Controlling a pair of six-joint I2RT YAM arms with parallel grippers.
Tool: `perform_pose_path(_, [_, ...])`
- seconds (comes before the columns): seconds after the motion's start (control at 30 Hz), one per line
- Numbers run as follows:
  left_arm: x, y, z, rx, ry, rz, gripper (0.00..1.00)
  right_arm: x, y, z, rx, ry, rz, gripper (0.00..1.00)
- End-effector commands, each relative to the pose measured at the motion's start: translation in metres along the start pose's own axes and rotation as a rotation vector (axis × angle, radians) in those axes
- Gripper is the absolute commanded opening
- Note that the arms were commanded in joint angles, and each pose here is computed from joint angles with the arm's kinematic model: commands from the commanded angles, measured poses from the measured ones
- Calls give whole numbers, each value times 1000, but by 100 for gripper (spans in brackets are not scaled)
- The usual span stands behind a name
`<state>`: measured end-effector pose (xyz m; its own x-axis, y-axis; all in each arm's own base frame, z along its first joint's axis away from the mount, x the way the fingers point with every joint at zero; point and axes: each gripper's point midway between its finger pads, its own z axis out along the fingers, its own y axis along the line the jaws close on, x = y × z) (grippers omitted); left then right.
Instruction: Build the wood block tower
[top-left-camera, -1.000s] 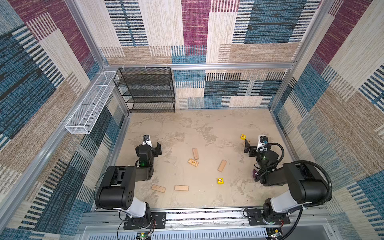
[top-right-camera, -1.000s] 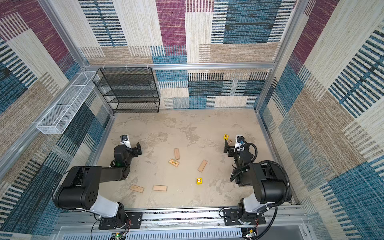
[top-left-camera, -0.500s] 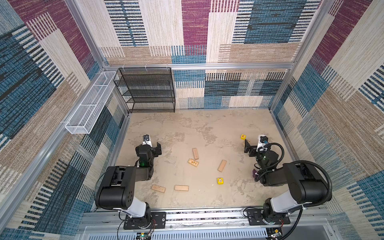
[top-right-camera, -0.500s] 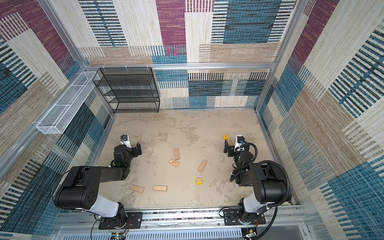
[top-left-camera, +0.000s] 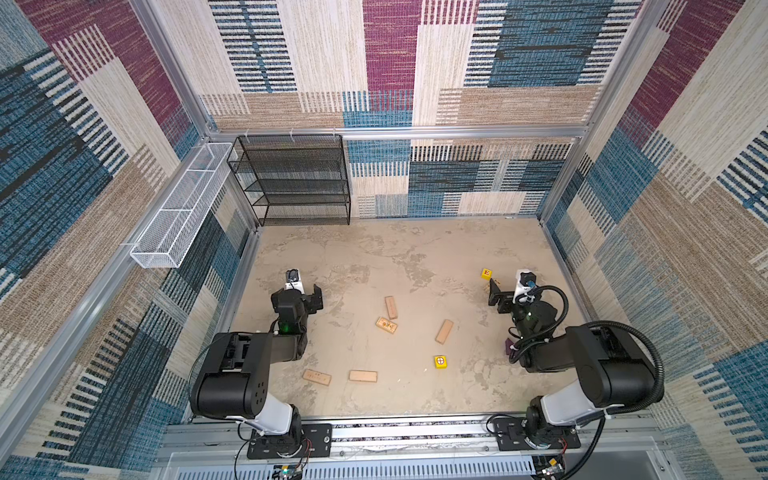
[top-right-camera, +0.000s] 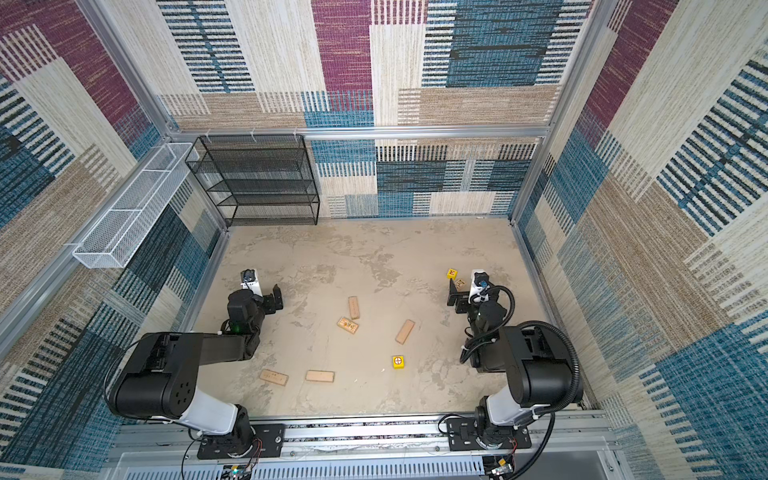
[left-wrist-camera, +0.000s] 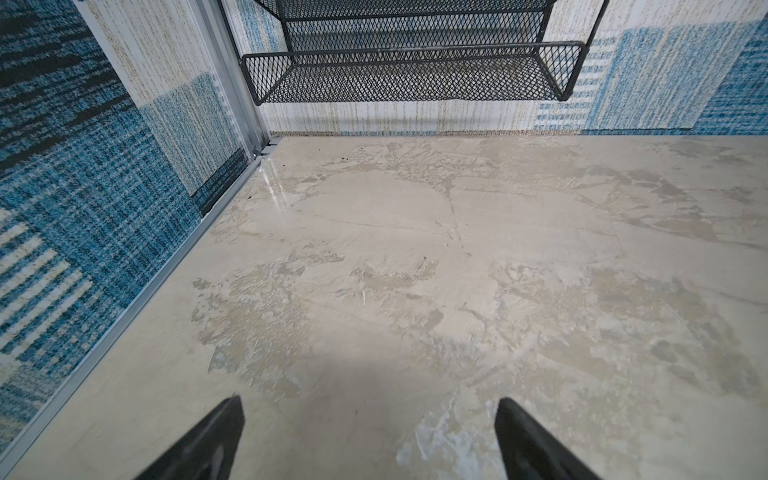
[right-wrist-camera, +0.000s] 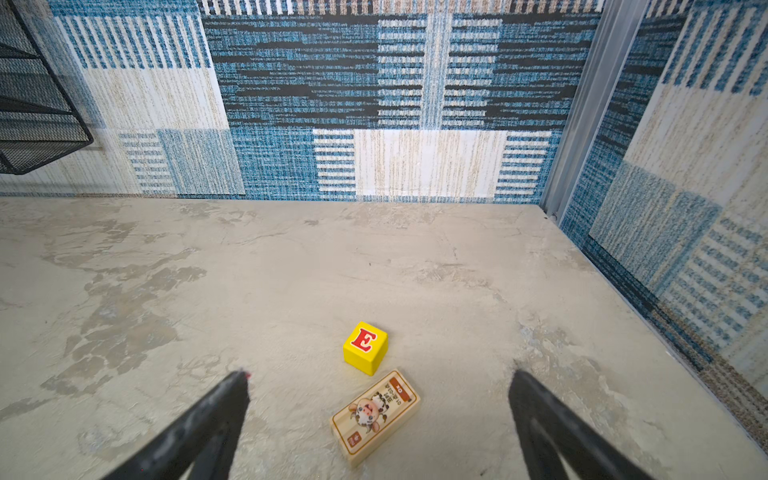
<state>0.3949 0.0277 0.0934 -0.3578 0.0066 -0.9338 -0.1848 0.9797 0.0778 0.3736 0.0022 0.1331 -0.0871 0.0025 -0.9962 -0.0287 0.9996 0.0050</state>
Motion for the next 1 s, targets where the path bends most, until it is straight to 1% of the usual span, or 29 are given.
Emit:
perform_pose_path(0.0, [-5,-2,1,11,-13,0,97,-11,-1,1,3,-41,9,100])
perform_pose_path(0.13, [-4,-2,0,11,-14,0,97,-10,0,1,0,-38,9,100])
perform_pose_path(0.23, [-17,0,-7,11,-35,-1,95,-21,-5,-4,32,-58,21,100])
perform_pose_path(0.27, [-23,2,-13,8,-44,-4,95,-26,-8,-2,45,-30,28,99])
perform_pose_path(0.33, [-46,6,-31,-1,-89,-14,95,-48,-12,7,68,19,79,96])
perform_pose_path(0.37, [-61,9,-43,-6,-113,-37,94,-64,-7,7,40,21,95,94])
perform_pose_path(0.4, [-71,12,-53,-5,-98,-59,94,-80,0,5,1,7,107,92])
perform_pose_path(0.47, [-108,13,-76,20,-125,-110,93,-111,13,1,-72,-11,148,90])
perform_pose_path(0.53, [-143,10,-97,69,-152,-153,92,-137,26,-1,-142,16,199,87])
perform_pose_path(0.57, [-162,7,-109,104,-162,-169,91,-144,34,-1,-173,50,216,86])
perform_pose_path(0.6, [-174,3,-117,139,-148,-174,90,-154,41,-1,-202,66,220,85])
perform_pose_path(0.67, [-200,-8,-138,223,-114,-176,86,-163,59,-2,-250,134,206,85])
perform_pose_path(0.73, [-213,-20,-155,300,-54,-154,84,-167,78,-3,-297,185,168,85])
perform_pose_path(0.77, [-224,-24,-164,332,-47,-144,84,-168,86,-4,-315,211,159,85])
perform_pose_path(0.87, [-223,-42,-184,455,46,-88,85,-168,114,-12,-394,300,139,83])
perform_pose_path(0.93, [-212,-51,-191,517,107,-47,87,-168,129,-20,-412,329,121,81])
perform_pose_path(0.97, [-204,-53,-191,529,138,-28,97,-169,138,-26,-423,332,112,80])
